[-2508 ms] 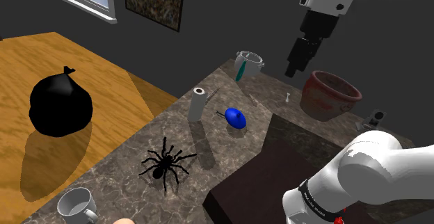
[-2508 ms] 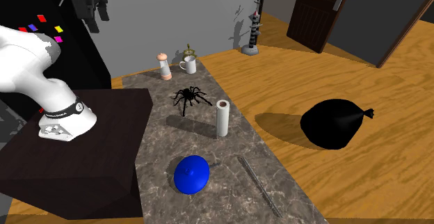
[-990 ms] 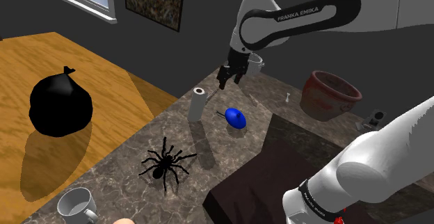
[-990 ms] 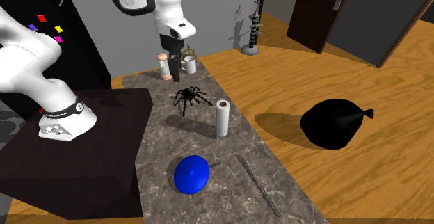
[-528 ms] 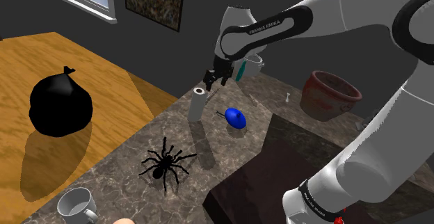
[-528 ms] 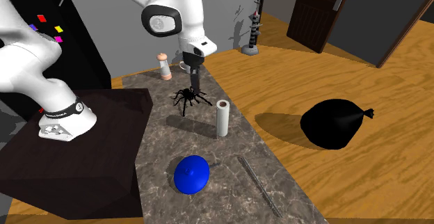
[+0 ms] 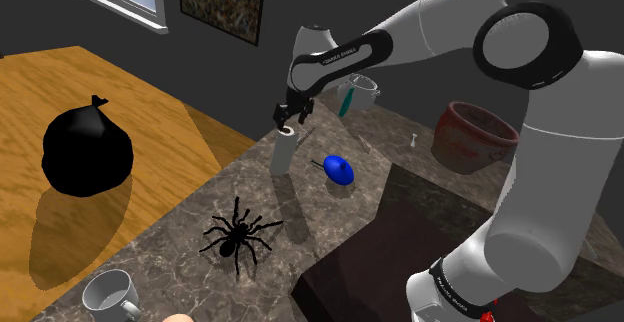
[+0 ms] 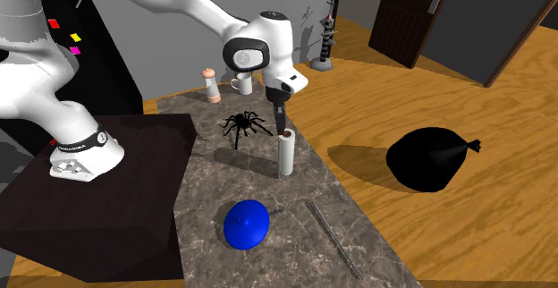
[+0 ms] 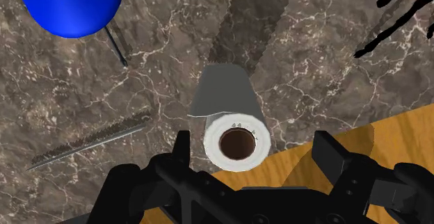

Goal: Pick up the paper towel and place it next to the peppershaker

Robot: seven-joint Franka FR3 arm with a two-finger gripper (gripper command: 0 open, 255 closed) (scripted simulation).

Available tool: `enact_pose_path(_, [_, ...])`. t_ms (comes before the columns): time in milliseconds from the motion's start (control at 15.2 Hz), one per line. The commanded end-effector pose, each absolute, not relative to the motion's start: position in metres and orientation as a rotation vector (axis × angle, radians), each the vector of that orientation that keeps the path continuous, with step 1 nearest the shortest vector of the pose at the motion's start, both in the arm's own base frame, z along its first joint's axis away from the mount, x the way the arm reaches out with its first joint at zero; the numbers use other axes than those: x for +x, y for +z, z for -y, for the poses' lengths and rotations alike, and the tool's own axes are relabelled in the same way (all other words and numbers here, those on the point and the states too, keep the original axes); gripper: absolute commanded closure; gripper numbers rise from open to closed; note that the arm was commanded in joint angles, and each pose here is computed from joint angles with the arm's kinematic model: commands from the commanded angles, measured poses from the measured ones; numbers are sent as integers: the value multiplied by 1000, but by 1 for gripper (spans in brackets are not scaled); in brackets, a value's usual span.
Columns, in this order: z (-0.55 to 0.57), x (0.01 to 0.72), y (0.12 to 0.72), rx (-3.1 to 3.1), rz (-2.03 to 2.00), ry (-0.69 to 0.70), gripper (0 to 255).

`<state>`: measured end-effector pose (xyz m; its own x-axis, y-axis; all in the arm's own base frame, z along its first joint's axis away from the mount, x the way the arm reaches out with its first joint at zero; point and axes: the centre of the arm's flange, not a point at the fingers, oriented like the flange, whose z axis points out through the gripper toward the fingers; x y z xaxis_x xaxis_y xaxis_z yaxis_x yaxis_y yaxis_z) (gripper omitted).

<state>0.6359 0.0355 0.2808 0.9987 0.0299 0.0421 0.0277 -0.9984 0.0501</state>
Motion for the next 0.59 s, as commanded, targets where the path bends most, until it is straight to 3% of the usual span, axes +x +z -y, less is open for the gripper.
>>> enact_pose_path(0, [-32,657,265,3087,-38,80,0])
enact_pose_path(528, [-29,672,223,3085,-34,88,0])
